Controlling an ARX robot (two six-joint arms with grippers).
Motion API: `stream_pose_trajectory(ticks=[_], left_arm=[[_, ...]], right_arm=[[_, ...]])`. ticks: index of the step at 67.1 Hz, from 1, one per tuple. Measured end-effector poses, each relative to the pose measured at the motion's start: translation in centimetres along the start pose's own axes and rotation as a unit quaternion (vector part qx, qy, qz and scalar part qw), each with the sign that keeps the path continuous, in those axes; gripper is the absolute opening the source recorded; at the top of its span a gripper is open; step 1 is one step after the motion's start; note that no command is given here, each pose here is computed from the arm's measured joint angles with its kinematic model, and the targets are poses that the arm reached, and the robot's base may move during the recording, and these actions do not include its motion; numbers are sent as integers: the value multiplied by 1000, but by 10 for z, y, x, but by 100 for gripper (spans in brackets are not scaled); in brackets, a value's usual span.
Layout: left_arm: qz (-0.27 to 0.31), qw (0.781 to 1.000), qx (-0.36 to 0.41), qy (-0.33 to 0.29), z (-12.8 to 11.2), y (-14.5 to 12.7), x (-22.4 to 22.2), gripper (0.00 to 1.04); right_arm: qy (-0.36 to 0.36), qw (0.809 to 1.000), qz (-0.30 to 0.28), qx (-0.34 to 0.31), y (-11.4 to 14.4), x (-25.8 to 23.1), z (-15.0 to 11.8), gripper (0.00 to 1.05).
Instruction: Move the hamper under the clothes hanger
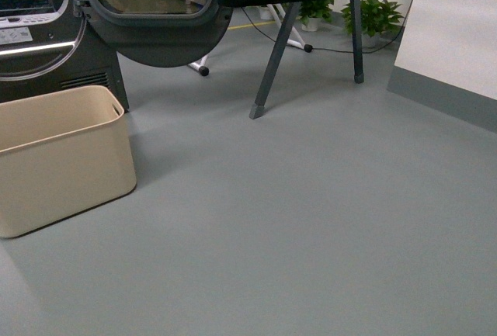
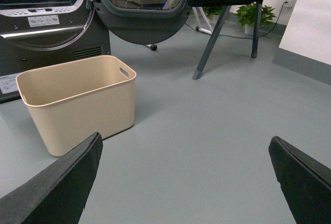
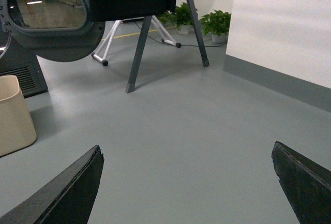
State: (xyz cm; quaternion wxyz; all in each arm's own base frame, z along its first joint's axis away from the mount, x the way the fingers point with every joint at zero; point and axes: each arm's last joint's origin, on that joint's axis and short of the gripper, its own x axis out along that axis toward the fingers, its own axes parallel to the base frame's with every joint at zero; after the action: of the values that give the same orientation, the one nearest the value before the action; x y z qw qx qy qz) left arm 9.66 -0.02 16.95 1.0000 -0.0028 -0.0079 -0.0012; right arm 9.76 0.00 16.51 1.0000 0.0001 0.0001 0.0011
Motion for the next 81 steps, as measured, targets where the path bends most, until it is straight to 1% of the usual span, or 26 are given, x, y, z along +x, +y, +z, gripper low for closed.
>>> stream_pose_trajectory(ticks=[81], left_arm=[[0,1000,0,0,0,0,0,98]], right_arm=[[0,1000,0,0,0,0,0,97]])
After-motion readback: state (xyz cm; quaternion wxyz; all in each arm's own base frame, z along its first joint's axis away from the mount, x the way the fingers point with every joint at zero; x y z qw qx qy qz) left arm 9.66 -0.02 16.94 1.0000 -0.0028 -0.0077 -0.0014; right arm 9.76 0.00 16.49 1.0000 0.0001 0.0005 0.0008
